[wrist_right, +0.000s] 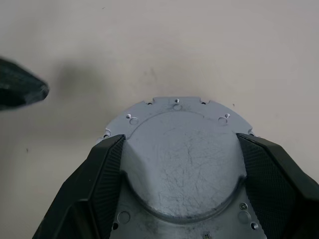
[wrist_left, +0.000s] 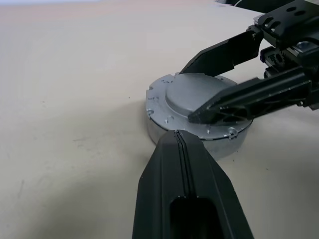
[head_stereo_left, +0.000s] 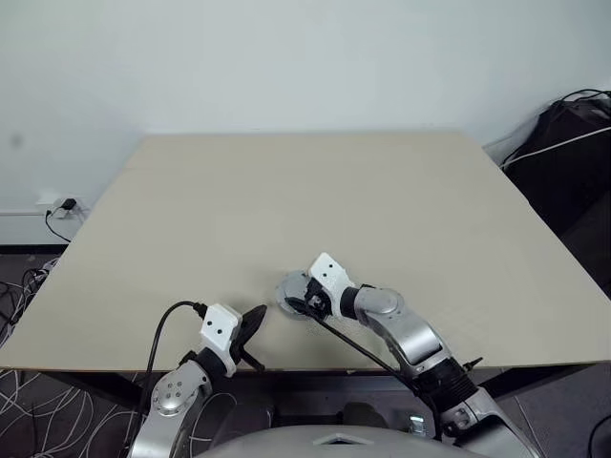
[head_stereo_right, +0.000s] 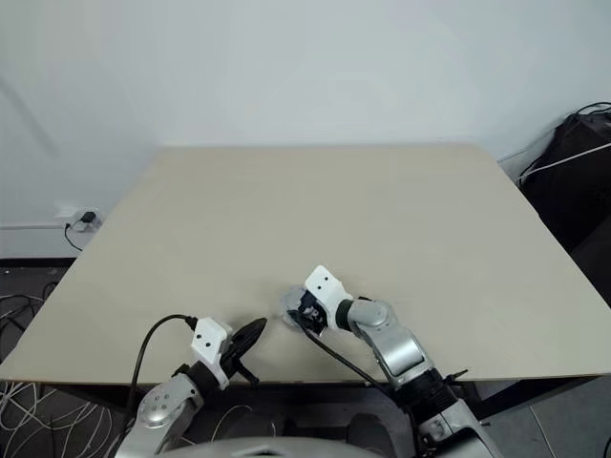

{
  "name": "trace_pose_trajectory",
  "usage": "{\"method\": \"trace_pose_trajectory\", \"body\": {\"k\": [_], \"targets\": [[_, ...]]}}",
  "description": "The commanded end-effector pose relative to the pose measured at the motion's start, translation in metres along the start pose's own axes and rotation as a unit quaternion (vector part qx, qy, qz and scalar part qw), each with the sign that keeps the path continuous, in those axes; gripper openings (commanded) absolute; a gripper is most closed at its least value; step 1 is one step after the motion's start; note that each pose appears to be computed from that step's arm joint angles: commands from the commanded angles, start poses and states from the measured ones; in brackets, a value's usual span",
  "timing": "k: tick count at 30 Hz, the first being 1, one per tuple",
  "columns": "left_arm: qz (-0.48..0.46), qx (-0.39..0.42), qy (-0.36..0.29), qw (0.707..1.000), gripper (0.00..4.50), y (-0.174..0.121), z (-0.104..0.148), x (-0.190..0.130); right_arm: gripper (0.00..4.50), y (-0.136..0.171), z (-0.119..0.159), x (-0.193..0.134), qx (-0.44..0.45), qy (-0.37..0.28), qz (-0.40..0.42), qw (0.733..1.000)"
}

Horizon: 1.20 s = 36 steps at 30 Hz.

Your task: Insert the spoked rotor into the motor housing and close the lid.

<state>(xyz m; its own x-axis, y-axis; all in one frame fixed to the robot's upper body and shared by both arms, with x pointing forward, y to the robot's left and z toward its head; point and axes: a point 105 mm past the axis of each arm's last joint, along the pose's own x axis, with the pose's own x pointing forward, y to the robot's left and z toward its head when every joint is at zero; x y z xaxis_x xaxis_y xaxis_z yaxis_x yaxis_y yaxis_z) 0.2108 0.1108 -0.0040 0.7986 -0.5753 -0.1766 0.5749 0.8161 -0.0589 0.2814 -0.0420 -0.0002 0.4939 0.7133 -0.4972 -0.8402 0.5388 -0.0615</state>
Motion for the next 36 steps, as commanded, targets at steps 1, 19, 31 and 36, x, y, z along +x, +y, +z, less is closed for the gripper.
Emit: {"method": "trace_pose_trajectory", "body": {"k": [1,19,31,36], "targets": [[-0.005,0.016,-0.015,1.0,0.0,0.0,0.007,0.002,3.19,-0.005,-0.025,-0.003,-0.01,0.05,-0.012,0.999],[0.0,0.013,-0.027,1.0,0.0,0.002,0.015,0.004,3.19,0.001,-0.025,-0.004,0.015,0.042,0.006,0.999],[0.07,-0.084,-0.031,0.993,0.0,0.042,0.039,0.027,3.19,0.009,-0.029,0.001,0.075,0.062,0.01,0.995],[0.016,-0.177,0.003,0.984,0.0,0.047,0.041,0.036,3.19,0.01,-0.027,0.002,0.076,0.06,0.01,0.995]]}}
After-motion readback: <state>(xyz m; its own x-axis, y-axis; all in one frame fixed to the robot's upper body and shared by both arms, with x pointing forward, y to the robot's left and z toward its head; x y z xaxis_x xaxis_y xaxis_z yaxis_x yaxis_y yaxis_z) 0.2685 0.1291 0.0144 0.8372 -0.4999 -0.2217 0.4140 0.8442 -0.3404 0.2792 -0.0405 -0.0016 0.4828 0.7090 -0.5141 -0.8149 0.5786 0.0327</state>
